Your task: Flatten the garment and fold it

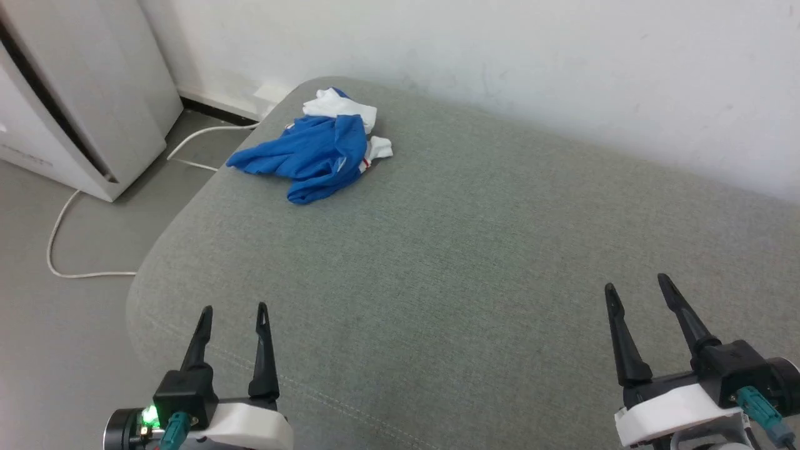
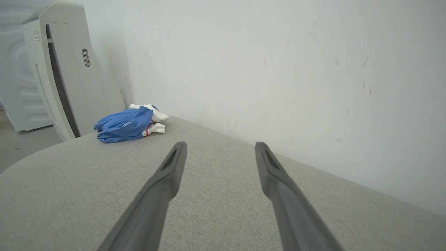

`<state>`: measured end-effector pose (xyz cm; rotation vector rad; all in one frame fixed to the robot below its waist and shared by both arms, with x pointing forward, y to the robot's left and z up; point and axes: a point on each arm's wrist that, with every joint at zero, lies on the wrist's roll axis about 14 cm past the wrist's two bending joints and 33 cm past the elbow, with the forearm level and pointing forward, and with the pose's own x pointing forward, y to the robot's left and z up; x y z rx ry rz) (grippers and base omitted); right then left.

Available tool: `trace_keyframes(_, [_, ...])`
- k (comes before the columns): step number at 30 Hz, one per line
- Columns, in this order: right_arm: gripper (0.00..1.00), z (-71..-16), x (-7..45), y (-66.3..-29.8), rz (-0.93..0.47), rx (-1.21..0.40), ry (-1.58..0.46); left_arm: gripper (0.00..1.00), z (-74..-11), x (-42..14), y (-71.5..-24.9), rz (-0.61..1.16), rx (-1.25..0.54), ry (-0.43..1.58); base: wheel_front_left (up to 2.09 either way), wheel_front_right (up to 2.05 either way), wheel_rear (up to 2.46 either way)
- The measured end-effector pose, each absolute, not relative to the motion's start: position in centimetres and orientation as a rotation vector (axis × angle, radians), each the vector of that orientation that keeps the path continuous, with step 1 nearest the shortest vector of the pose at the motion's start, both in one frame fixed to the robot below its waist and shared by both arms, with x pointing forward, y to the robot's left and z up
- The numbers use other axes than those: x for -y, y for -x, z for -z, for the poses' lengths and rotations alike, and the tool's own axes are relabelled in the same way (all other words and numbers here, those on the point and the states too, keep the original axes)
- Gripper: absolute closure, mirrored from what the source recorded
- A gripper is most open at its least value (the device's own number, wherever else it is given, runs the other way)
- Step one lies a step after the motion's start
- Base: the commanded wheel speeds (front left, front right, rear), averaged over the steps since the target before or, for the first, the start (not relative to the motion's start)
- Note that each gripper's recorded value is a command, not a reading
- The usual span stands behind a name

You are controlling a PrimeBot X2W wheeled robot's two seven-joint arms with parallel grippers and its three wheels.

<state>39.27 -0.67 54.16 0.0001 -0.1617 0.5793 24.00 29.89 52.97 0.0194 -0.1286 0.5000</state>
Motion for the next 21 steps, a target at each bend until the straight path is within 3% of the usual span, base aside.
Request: trace_keyframes(21, [0.00, -53.9, -2.3, -39.2, -0.664, 0.177, -0.014, 0.00, -53.7, -31.3, -21.3, -0.596, 0.181, -0.016, 0.00, 0.00, 0.00])
